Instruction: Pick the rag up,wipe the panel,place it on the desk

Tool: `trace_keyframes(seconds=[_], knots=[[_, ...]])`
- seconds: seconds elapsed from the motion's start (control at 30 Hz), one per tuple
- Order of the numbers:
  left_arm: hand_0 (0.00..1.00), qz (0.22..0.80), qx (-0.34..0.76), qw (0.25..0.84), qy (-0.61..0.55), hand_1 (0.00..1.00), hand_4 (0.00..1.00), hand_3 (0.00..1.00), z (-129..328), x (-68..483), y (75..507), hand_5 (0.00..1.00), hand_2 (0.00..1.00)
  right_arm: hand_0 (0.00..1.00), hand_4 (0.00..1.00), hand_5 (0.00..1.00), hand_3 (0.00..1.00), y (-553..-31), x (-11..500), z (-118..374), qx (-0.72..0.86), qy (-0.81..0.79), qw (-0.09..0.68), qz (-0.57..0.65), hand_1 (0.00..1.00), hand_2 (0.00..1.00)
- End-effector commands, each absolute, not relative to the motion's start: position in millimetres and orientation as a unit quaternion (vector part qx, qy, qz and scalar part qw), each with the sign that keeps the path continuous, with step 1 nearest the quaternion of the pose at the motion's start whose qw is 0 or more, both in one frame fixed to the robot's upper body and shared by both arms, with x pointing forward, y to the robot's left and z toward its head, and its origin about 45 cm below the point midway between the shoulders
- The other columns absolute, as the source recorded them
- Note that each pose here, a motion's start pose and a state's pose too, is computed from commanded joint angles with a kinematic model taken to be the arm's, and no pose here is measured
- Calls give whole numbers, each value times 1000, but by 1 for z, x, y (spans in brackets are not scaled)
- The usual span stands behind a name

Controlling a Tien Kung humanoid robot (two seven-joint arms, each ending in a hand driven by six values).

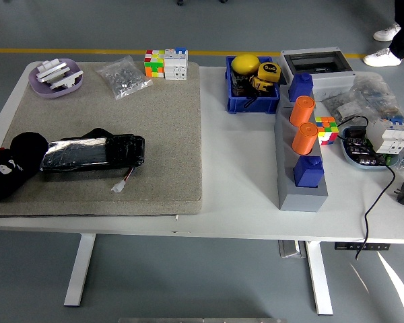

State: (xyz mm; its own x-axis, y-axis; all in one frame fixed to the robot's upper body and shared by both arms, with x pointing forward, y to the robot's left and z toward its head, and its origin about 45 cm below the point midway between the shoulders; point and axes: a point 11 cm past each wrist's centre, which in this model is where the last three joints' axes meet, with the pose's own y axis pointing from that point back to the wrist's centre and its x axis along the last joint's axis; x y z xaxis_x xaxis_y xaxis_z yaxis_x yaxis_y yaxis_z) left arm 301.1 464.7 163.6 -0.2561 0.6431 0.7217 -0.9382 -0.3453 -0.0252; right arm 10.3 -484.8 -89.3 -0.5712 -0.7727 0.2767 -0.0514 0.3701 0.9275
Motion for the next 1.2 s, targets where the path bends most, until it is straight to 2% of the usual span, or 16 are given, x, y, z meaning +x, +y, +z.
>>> trace_keyframes(seconds=[1.2], knots=[[747, 752, 314, 528, -238, 843, 849, 728, 167, 307, 462, 269, 809, 772, 998, 545, 607, -485, 15, -89, 276, -749, 358, -484, 639, 683]])
